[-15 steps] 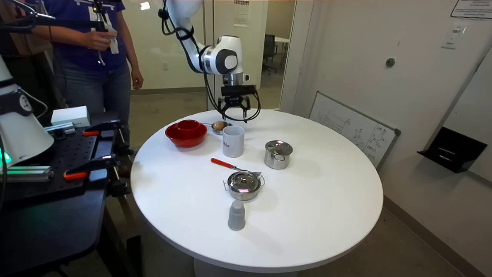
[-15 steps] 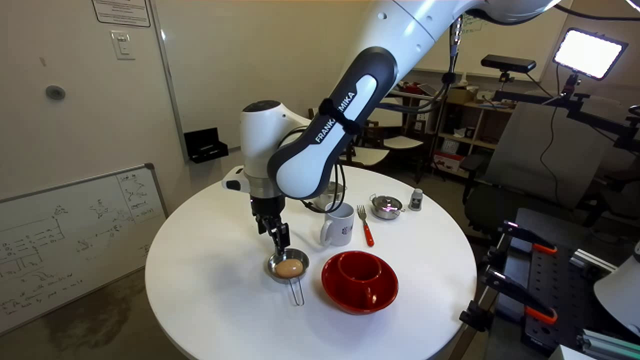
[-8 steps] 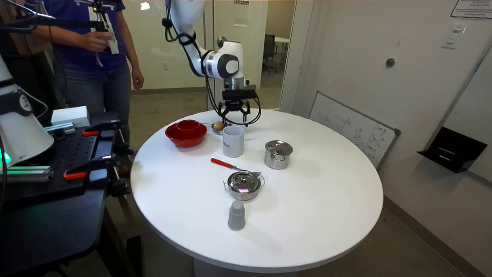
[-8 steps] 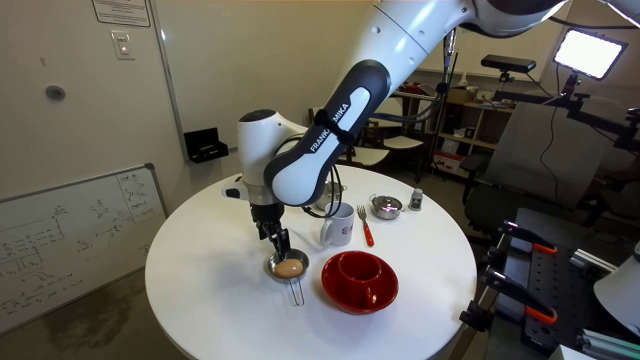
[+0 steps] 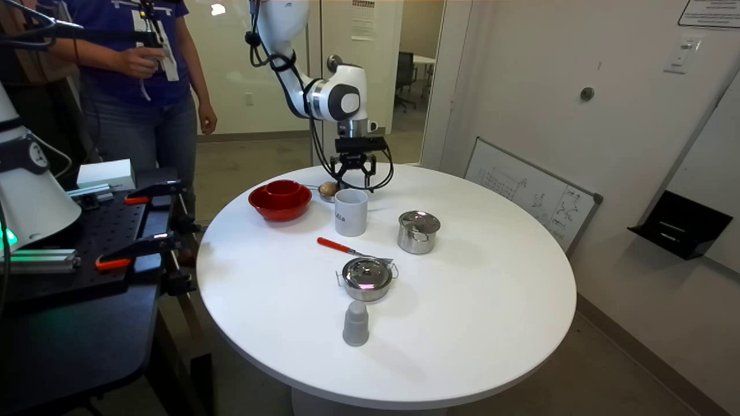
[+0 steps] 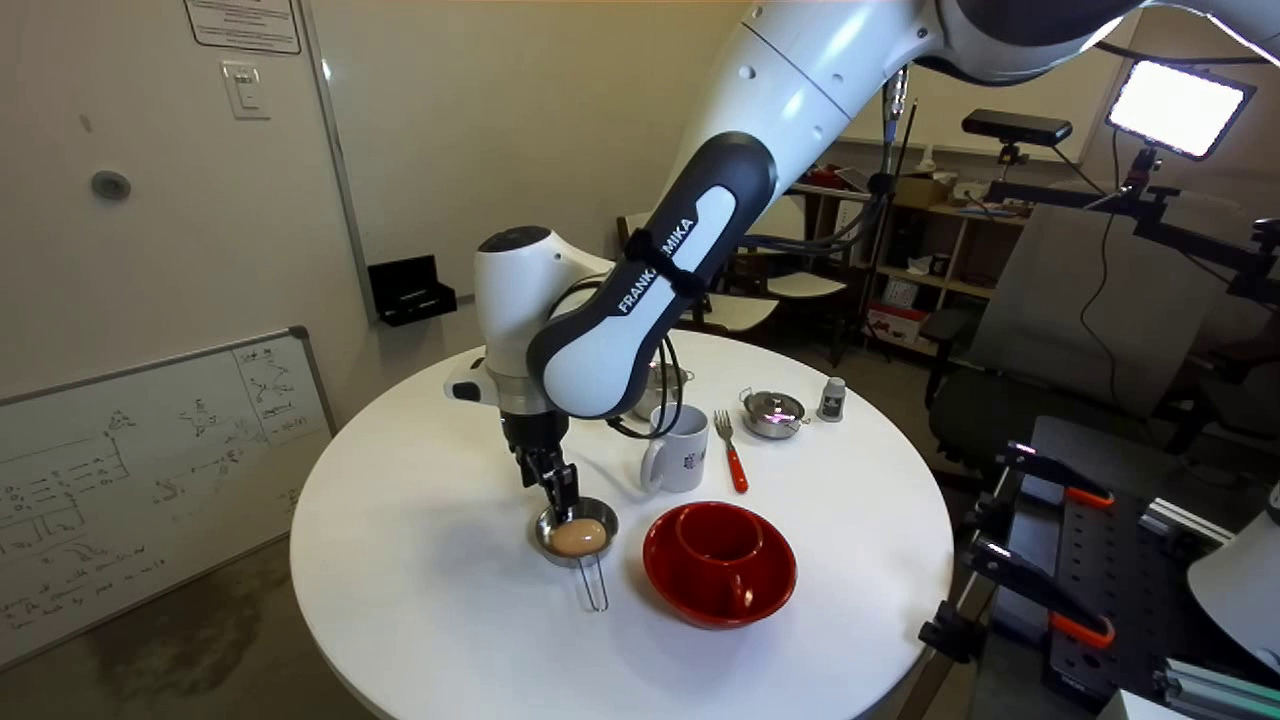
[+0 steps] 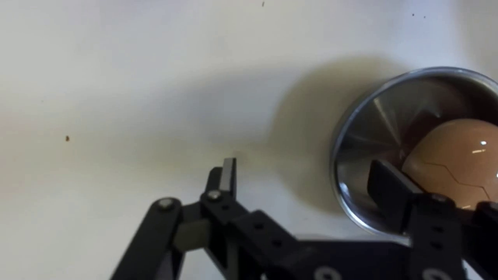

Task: Move the silver pan to the right

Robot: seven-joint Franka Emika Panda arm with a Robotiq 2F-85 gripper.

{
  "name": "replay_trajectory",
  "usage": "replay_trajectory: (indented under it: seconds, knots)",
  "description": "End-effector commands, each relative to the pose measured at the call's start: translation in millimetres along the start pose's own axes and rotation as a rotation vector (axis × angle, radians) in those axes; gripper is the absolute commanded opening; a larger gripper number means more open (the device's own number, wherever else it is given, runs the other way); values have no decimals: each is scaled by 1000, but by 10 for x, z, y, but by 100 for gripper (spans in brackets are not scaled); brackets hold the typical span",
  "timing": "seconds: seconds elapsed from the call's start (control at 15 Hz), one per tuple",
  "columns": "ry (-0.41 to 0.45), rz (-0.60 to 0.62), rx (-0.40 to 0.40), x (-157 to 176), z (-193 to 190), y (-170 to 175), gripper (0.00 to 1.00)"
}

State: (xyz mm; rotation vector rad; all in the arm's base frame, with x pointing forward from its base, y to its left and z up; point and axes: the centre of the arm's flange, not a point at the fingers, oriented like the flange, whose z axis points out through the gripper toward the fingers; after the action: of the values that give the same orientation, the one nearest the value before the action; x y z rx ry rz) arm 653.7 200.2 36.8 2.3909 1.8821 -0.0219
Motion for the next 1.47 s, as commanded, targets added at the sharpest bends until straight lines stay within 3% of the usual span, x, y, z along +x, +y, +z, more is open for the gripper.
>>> replay_trajectory:
  seconds: [0.0,0.2,0.4,0.6,0.67,0.8,1.07,1.27,1.4]
  knots:
    - [-16,4,-8,23,31,38,59]
    - [-17,6,-4,9,48,24,55]
    - [-17,11,6,-1,92,-28,64]
    - [-17,19,17,-14,149,-80,67]
    - [-19,21,19,-19,160,-92,43]
    - [-21,21,18,-27,161,-98,40]
    - [-22,28,9,-33,106,-75,10]
    - [-25,31,8,-45,94,-69,3]
    - [-28,32,9,-50,62,-55,6]
